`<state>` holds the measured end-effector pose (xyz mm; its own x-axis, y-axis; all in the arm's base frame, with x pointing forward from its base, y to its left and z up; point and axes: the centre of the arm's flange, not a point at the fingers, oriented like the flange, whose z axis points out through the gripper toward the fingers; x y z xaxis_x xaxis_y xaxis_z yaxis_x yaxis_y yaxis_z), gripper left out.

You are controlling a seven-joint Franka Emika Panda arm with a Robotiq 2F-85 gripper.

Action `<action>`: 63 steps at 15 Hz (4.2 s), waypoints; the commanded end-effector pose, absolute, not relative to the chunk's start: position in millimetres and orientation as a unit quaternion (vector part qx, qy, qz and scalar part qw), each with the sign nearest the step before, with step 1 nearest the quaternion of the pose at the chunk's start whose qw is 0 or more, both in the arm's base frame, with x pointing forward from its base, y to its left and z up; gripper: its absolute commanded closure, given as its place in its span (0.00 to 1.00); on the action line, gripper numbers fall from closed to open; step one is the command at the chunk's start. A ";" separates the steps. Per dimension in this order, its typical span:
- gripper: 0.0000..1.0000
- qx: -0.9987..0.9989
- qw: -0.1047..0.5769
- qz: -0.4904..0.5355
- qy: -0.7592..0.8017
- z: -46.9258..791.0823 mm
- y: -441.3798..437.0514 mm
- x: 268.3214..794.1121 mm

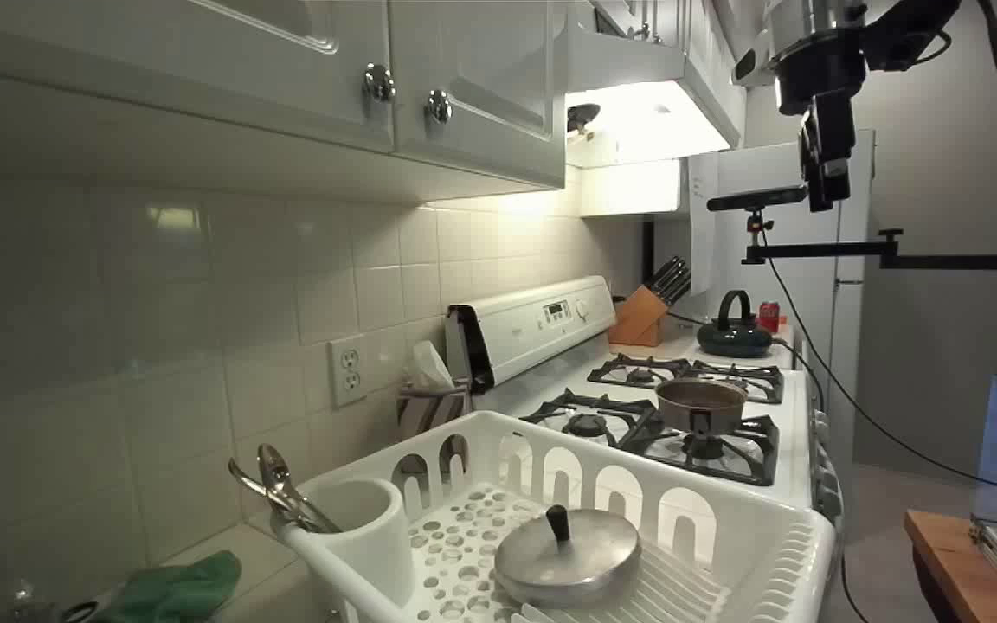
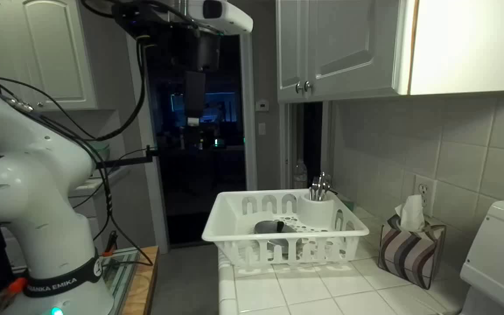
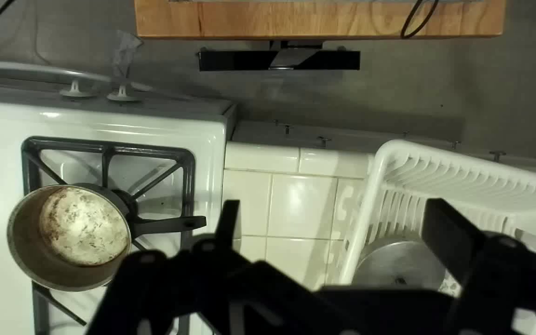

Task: Take the fork off of the dish rack

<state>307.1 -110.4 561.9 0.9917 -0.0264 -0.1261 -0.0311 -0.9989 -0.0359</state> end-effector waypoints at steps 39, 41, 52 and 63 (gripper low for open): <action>0.00 -0.933 -0.045 -0.118 -0.337 413.0 151.2 517.2; 0.00 -0.933 -0.045 -0.117 -0.337 411.6 152.1 520.4; 0.00 -0.925 -0.013 -0.230 -0.301 374.7 188.5 571.7; 0.00 -0.929 0.026 -0.258 -0.263 331.3 251.1 617.8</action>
